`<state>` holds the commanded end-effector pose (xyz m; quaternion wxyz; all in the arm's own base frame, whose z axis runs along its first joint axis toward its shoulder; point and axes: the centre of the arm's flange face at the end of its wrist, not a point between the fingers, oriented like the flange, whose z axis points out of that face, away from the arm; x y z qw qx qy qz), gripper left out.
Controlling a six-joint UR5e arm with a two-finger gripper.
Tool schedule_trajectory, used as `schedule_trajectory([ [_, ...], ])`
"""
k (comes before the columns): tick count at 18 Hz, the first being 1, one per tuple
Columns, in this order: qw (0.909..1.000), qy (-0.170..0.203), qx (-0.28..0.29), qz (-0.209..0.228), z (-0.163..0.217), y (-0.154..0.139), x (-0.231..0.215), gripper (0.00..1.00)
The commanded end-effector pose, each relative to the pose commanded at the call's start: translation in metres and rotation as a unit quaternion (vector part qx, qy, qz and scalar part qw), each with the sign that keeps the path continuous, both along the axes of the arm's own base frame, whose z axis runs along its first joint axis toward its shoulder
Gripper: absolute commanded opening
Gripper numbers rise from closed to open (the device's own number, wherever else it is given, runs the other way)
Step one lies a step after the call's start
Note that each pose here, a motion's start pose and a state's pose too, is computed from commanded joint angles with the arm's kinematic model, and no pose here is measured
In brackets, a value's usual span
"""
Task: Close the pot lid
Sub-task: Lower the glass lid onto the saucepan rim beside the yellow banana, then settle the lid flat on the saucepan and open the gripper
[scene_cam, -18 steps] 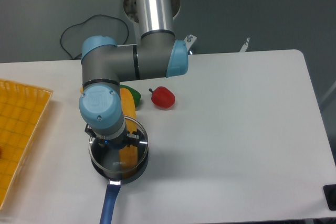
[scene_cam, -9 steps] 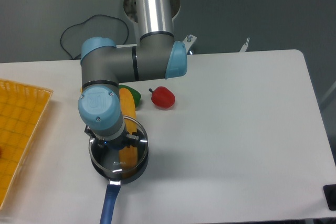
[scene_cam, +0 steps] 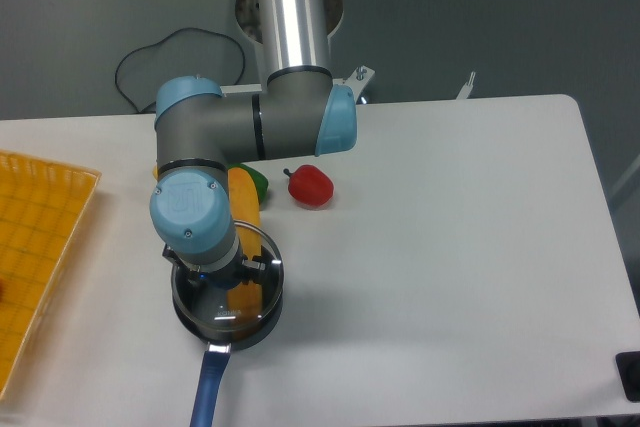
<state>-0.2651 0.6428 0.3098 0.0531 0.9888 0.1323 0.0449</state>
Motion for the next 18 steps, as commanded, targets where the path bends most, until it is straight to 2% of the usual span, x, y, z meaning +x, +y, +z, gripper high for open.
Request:
schedule_trajectory([
  [9, 1.0, 0.004, 0.006, 0.002, -0.0047, 0.0022, -0.0015, 0.65],
  [11, 0.9999, 0.006, 0.009, 0.001, -0.0051, 0.0026, -0.0017, 0.76],
  [13, 0.9999, 0.007, 0.011, -0.001, -0.0049, 0.0029, -0.0019, 0.8],
  [14, 0.9999, 0.008, 0.012, -0.002, -0.0053, 0.0029, -0.0019, 0.85],
  [15, 0.9999, 0.007, 0.012, -0.005, -0.0053, 0.0029, -0.0019, 0.96],
  [18, 0.9999, 0.008, 0.011, -0.005, -0.0053, 0.0028, -0.0021, 0.99],
])
